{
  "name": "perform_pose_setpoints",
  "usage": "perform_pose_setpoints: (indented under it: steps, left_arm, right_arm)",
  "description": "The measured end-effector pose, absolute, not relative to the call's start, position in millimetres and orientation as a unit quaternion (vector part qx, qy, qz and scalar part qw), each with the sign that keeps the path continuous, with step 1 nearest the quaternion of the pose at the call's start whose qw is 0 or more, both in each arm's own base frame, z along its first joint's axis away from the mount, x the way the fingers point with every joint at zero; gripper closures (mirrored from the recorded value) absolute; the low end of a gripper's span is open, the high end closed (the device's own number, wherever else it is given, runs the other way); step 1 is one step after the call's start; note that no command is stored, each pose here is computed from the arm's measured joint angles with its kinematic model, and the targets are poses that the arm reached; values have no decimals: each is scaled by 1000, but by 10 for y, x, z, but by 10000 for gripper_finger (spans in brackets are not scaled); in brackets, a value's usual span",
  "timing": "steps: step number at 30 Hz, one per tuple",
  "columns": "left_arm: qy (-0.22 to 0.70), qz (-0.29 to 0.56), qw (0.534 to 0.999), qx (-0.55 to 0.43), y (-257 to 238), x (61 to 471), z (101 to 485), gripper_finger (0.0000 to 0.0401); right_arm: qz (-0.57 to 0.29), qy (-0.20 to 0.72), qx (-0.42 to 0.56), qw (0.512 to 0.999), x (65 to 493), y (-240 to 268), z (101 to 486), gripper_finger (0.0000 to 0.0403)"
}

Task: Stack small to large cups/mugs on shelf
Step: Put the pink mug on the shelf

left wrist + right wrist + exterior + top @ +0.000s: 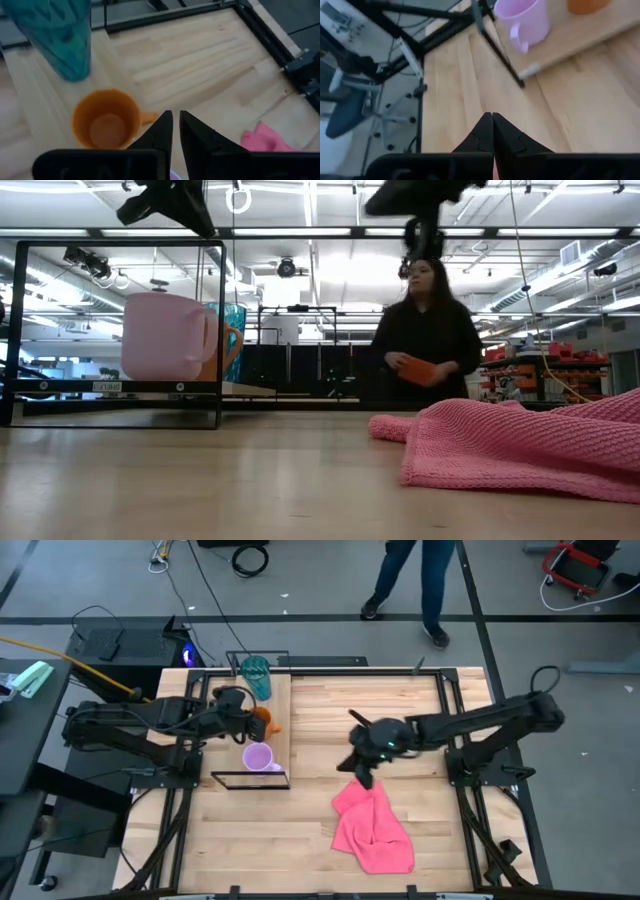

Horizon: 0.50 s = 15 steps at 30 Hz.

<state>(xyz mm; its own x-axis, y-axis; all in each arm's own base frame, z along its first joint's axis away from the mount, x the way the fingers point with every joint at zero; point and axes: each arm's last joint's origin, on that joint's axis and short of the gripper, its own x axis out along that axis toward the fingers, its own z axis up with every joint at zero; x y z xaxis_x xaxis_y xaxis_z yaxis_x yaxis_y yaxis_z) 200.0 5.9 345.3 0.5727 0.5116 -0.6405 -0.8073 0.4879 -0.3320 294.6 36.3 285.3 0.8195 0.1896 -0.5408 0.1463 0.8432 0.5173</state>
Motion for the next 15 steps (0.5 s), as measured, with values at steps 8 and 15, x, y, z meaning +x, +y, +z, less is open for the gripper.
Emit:
perform_pose_setpoints:
  steps: [8, 15]
  left_arm:
    - [236, 398, 844, -272, 67, 2010, 3467, 365]
    - [236, 391, 853, -252, 71, 2025, 3481, 377]
  right_arm:
    - [38, 274, 350, 895, 3486, -24, 2398, 401]
    - [49, 296, 374, 877, 3816, -189, 2104, 402]
